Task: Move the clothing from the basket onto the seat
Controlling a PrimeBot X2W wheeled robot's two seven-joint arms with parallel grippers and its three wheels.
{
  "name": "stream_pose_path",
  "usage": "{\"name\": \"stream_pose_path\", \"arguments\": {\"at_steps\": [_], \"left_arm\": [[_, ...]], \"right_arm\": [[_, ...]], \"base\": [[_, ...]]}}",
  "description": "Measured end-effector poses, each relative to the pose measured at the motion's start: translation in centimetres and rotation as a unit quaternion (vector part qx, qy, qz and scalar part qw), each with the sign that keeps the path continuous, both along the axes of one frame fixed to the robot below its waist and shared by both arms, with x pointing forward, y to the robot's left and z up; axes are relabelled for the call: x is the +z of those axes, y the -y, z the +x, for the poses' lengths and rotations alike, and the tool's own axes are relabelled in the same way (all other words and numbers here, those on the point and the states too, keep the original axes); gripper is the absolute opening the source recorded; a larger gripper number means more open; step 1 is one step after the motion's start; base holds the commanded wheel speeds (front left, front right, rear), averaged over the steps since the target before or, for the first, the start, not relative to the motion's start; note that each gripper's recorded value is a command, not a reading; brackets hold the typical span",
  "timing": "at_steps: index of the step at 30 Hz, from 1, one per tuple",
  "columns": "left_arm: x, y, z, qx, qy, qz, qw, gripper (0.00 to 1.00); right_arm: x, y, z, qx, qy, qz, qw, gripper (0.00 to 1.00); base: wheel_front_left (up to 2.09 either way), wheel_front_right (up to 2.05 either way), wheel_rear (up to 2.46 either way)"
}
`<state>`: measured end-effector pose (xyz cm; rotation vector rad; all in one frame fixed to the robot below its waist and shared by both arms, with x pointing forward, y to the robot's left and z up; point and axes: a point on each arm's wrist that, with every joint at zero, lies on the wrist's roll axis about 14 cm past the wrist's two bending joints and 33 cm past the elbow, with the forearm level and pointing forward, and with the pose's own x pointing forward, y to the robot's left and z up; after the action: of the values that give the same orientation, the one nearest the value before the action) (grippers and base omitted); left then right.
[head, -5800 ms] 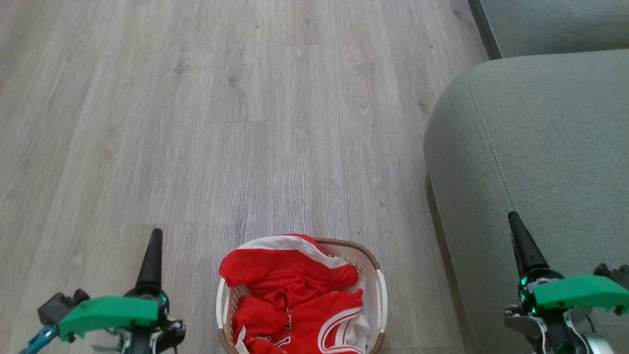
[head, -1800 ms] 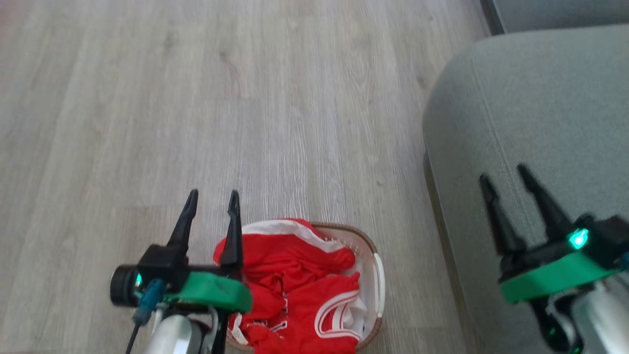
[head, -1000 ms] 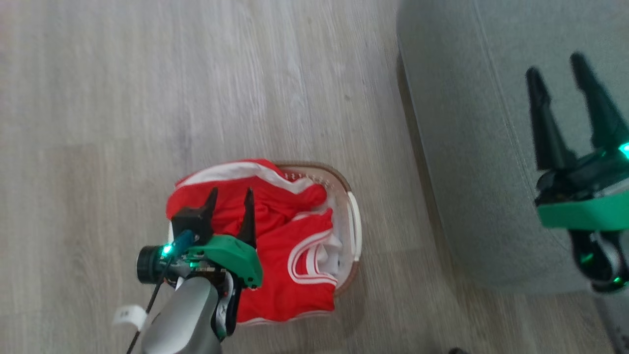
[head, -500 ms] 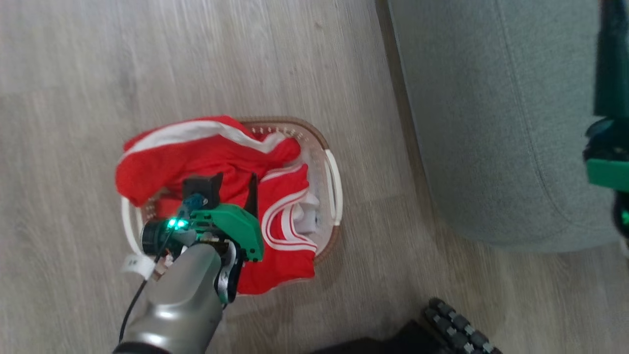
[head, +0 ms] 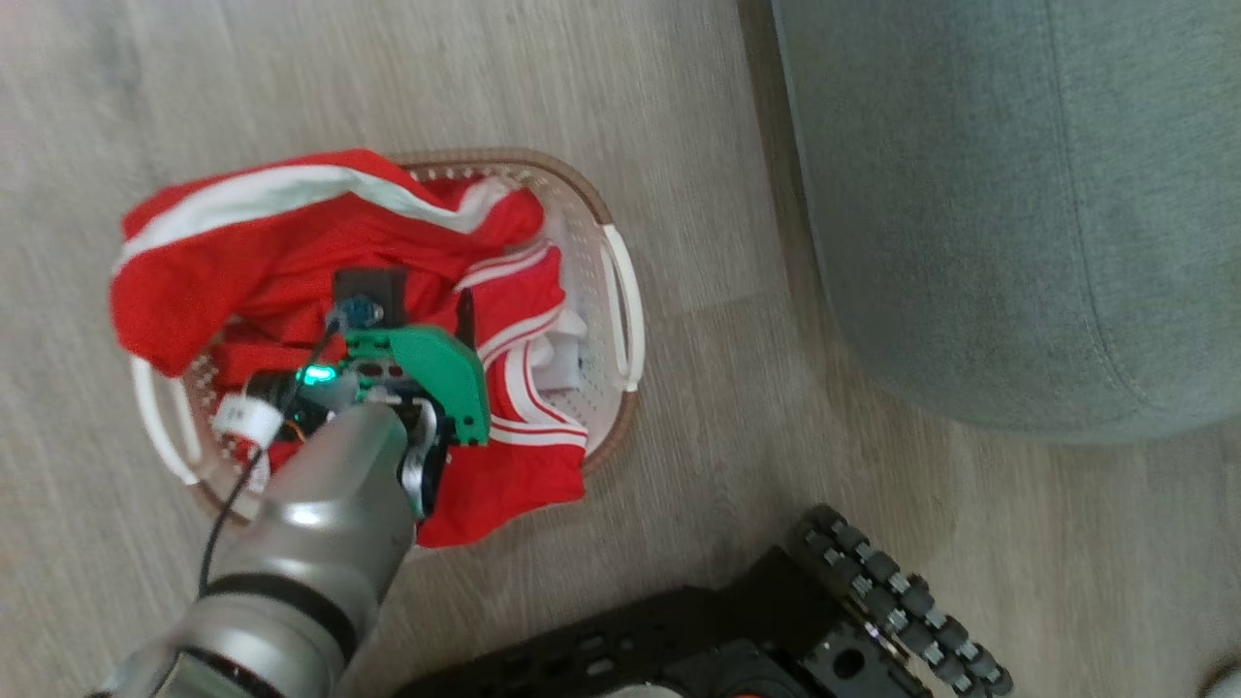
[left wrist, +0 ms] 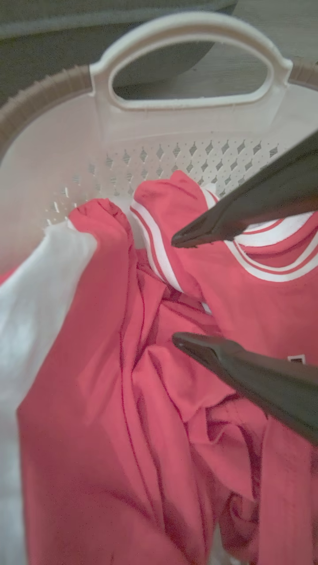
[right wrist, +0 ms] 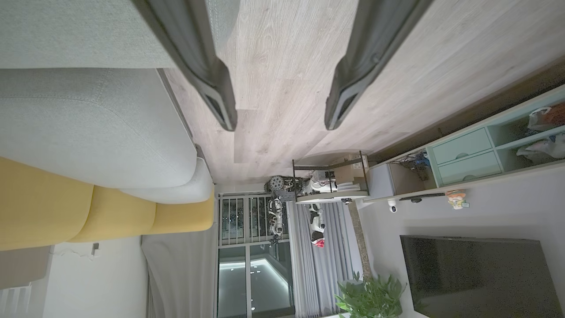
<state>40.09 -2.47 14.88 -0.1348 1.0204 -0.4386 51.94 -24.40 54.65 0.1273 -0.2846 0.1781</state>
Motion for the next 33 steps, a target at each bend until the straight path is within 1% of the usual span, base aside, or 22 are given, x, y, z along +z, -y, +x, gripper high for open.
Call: {"name": "stream_pose_path", "arguments": {"at_steps": [2,5,13,18,20,22,24,25,26,27,28,33], "left_arm": [[-1.1,0.3,-0.2,-0.010,-0.021,0.005,1.000,1.00],[-3.4,0.6,-1.2,-0.027,-0.074,0.021,0.997,1.00],[-6.2,1.4,-2.1,-0.053,-0.119,0.037,0.991,1.00],[-7.7,1.2,-4.7,-0.082,-0.188,0.057,0.977,1.00],[-7.9,1.0,-5.2,-0.091,-0.198,0.062,0.974,1.00],[-7.8,0.9,-5.1,-0.089,-0.197,0.063,0.974,1.00],[-7.8,0.9,-5.0,-0.089,-0.192,0.063,0.975,0.76],[-7.7,0.9,-4.9,-0.089,-0.189,0.062,0.976,0.53],[-7.7,0.9,-4.8,-0.089,-0.185,0.061,0.977,0.42],[-7.6,1.0,-4.8,-0.092,-0.183,0.057,0.977,0.18],[-7.6,1.1,-4.8,-0.094,-0.183,0.053,0.977,0.00],[-7.2,1.4,-4.6,-0.100,-0.175,0.041,0.979,0.00]], "right_arm": [[-0.5,0.1,0.4,-0.002,-0.003,-0.004,1.000,1.00],[-1.7,0.5,1.0,-0.005,-0.014,-0.009,1.000,1.00],[-3.8,0.9,1.6,-0.011,-0.035,-0.020,0.999,1.00],[-5.2,1.0,1.8,-0.014,-0.049,-0.020,0.999,1.00],[-5.3,0.9,1.9,-0.014,-0.048,-0.017,0.999,1.00],[-5.2,0.8,1.9,-0.013,-0.047,-0.016,0.999,1.00],[-5.1,0.7,2.0,-0.011,-0.045,-0.015,0.999,1.00],[-4.9,0.7,2.0,-0.011,-0.043,-0.015,0.999,1.00],[-4.8,0.7,2.0,-0.011,-0.042,-0.015,0.999,1.00],[-4.8,0.7,2.0,-0.011,-0.041,-0.015,0.999,1.00],[-4.8,0.7,2.0,-0.011,-0.041,-0.015,0.999,1.00],[-4.8,0.6,2.0,-0.010,-0.040,-0.014,0.999,1.00]], "base": [[0.00,0.00,0.00],[0.00,0.00,0.00],[0.00,0.00,0.00],[0.00,0.00,0.00],[0.00,0.00,0.00],[0.00,0.00,0.00],[0.00,0.00,0.00],[0.00,0.00,0.00],[0.00,0.00,0.00],[0.00,0.00,0.00],[0.00,0.00,0.00],[0.00,0.00,0.00]]}}
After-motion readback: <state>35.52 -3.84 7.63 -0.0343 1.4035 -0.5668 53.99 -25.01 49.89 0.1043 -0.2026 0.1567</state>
